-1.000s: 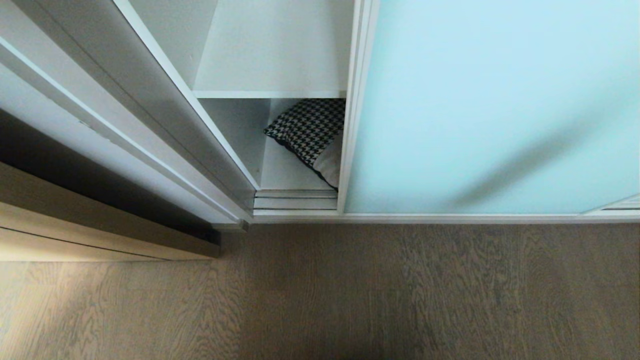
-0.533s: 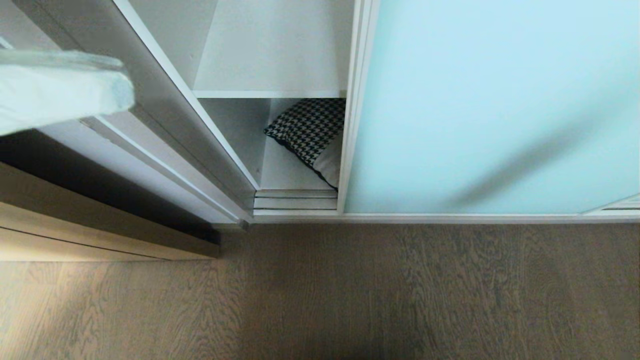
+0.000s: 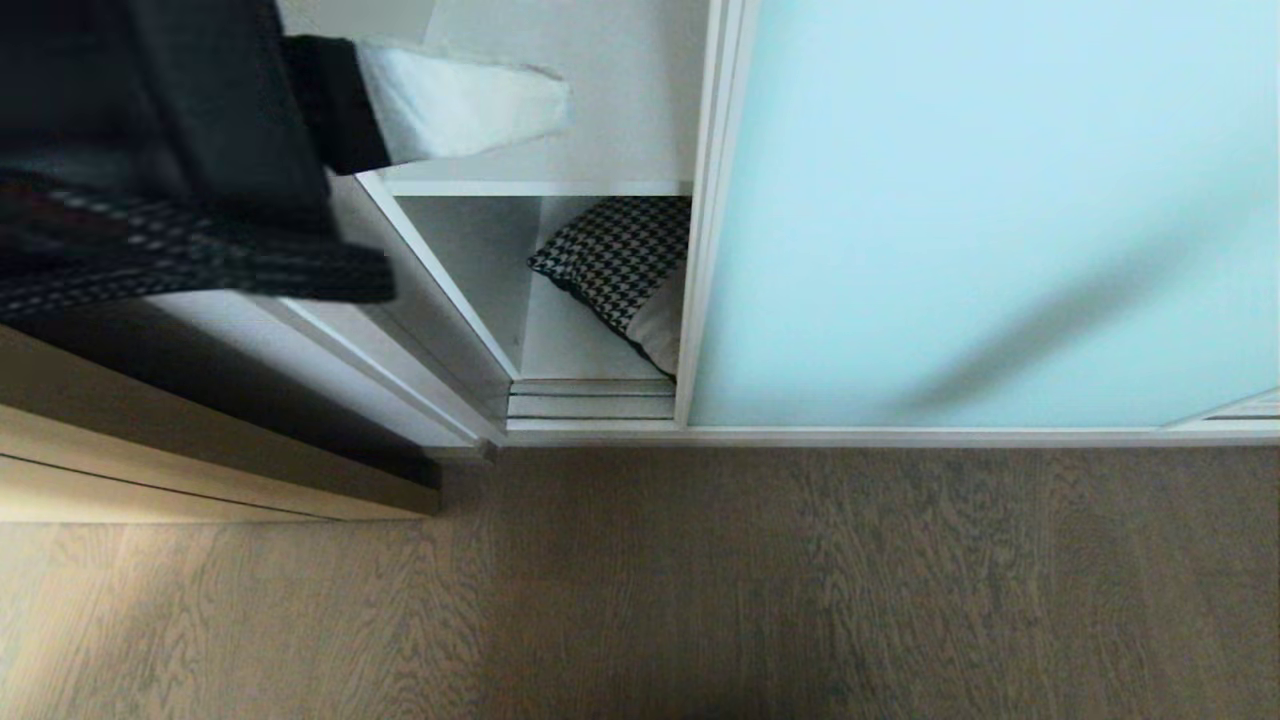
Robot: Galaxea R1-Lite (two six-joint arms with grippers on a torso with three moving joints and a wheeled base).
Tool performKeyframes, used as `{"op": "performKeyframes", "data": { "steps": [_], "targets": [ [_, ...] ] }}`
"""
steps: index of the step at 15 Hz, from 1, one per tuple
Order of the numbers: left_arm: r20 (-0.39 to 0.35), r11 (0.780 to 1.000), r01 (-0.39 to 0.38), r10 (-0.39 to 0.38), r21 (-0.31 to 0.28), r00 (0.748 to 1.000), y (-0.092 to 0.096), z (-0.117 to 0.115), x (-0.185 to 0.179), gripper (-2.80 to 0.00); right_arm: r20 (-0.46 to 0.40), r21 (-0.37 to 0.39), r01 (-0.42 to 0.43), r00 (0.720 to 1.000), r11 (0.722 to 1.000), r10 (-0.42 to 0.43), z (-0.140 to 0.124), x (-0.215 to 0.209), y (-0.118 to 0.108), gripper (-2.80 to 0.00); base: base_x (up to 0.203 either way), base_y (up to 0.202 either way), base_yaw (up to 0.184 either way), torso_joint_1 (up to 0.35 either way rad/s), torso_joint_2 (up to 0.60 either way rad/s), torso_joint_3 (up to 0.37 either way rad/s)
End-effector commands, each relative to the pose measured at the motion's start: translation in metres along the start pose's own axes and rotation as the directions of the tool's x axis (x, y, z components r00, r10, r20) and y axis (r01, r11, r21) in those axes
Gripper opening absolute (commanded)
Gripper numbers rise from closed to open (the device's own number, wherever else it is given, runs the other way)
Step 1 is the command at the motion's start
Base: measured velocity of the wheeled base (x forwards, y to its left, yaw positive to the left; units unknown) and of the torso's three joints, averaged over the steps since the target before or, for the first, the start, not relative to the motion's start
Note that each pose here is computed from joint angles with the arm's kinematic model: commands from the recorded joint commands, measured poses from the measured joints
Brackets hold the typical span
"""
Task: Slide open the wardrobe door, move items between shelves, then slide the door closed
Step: Open the door
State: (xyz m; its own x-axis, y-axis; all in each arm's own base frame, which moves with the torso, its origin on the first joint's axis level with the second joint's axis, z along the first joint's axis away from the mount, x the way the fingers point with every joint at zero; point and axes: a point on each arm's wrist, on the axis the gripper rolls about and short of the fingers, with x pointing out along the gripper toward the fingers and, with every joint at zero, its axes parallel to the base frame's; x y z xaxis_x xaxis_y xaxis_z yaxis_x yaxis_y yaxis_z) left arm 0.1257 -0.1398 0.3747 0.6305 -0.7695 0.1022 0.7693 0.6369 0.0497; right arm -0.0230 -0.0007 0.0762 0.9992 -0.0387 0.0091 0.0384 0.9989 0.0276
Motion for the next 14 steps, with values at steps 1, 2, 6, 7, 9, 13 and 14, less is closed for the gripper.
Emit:
{"op": "performKeyframes", "data": {
  "steps": [1,2,6,7,9,13,14],
  "targets": [
    [-0.022,1.0,-0.029,0.029,-0.001,0.999,0.001,-0.009,0.029,-2.8,-0.001,0.0,0.0,1.0,1.0,0.0,0.0,0.0,0.0,-2.8,0.0,0.0,0.0,0.0,0.0,0.0],
    [0.003,0.998,-0.056,0.056,0.001,0.998,0.003,-0.009,0.041,-2.8,-0.001,0.0,0.001,1.0,1.0,-0.001,0.0,0.0,0.0,-2.8,0.0,0.0,0.0,0.0,0.0,0.0],
    [0.064,0.99,-0.144,0.144,0.001,0.988,0.006,-0.015,0.079,-2.8,-0.002,0.0,0.0,1.0,1.0,0.0,0.0,0.0,0.0,-2.8,0.0,0.0,0.0,0.0,0.0,0.0],
    [0.077,0.986,-0.168,0.168,-0.001,0.983,0.007,-0.018,0.087,-2.8,-0.001,0.0,0.001,1.0,1.0,-0.001,0.0,0.0,0.0,-2.8,0.0,0.0,0.0,0.0,0.0,0.0],
    [0.107,0.978,-0.209,0.207,0.01,0.972,0.008,-0.023,0.101,-2.8,-0.001,0.0,0.001,1.0,1.0,-0.001,0.0,0.0,0.0,-2.8,0.0,0.0,0.0,0.0,0.0,0.0],
    [0.157,0.972,-0.236,0.232,0.008,0.96,0.01,-0.026,0.129,-2.8,-0.001,0.0,0.001,1.0,1.0,-0.001,0.0,0.0,0.0,-2.8,0.0,0.0,0.0,0.0,0.0,0.0],
    [0.163,0.972,-0.237,0.232,0.007,0.959,0.011,-0.027,0.137,-2.8,-0.001,0.0,0.0,1.0,1.0,0.0,0.0,0.0,0.0,-2.8,0.0,0.0,0.0,0.0,0.0,0.0]
  ]
}}
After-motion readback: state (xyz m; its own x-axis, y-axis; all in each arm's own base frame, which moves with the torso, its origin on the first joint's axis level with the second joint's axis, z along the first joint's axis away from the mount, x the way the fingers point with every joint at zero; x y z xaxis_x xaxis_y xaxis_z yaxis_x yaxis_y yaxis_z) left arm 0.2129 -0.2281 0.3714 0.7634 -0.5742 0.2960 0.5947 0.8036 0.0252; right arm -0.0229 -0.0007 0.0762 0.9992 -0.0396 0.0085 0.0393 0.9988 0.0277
